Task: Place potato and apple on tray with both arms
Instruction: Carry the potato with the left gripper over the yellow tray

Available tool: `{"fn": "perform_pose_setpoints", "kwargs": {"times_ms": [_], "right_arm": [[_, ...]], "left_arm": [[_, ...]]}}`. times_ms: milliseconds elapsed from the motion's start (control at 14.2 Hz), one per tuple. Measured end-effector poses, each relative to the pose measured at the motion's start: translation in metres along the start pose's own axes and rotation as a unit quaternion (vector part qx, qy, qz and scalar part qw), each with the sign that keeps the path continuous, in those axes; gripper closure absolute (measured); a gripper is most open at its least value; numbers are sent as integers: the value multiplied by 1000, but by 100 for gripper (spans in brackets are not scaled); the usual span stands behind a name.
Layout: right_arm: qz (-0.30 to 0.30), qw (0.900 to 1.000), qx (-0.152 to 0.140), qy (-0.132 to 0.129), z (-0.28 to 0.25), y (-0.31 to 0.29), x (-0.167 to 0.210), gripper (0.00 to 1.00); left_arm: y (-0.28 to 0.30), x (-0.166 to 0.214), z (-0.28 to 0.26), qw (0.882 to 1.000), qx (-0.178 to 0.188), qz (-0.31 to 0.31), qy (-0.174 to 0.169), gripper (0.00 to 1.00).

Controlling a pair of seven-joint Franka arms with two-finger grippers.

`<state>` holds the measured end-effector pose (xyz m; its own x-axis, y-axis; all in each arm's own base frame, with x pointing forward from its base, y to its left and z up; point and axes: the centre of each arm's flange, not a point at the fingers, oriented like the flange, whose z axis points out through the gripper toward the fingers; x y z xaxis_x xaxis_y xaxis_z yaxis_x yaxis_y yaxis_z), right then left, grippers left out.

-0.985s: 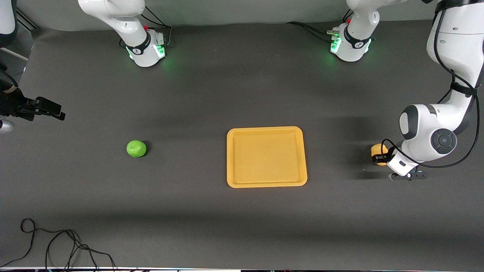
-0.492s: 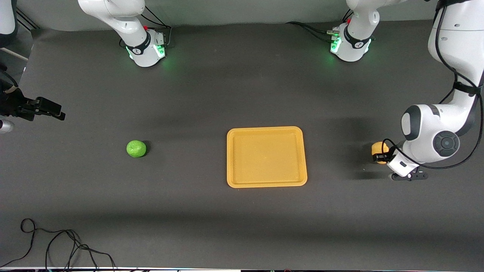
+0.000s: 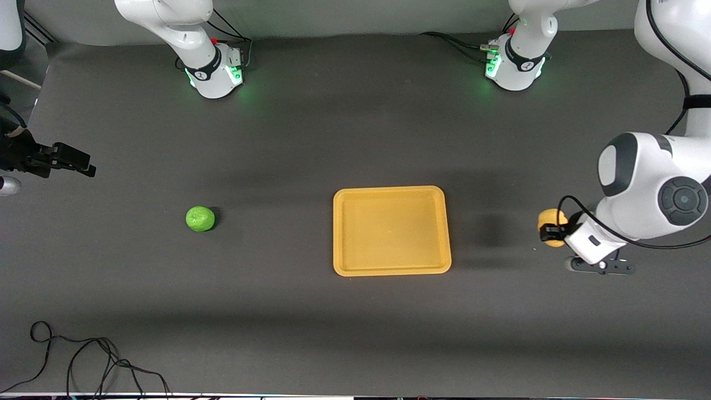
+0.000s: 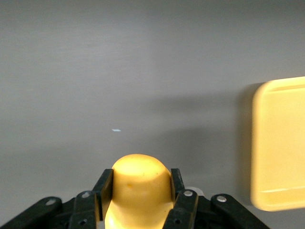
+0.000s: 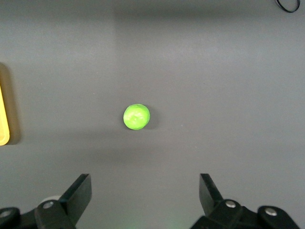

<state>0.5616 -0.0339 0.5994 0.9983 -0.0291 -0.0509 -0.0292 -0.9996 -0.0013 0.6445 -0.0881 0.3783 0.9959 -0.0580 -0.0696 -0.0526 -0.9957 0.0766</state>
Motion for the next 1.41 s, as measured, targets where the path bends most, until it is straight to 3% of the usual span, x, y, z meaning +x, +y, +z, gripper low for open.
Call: {"fn": "perform_pose_setpoints", "kwargs": {"times_ms": [352, 704, 1055, 1407], "right_arm": [[0, 1000, 0, 0, 0, 0, 0, 0], [1, 1000, 0, -1, 1, 1, 1, 0], [2, 1000, 0, -2, 2, 2, 1, 0], [2, 1000, 0, -3, 3, 2, 2, 0]], "left_arm": [[135, -20, 24, 999, -11, -42, -11, 47], [222, -36, 105, 995, -25, -97, -21, 47], [228, -40, 179, 995, -8, -103, -5, 47], [227, -39, 190, 994, -3, -105, -4, 46]]}}
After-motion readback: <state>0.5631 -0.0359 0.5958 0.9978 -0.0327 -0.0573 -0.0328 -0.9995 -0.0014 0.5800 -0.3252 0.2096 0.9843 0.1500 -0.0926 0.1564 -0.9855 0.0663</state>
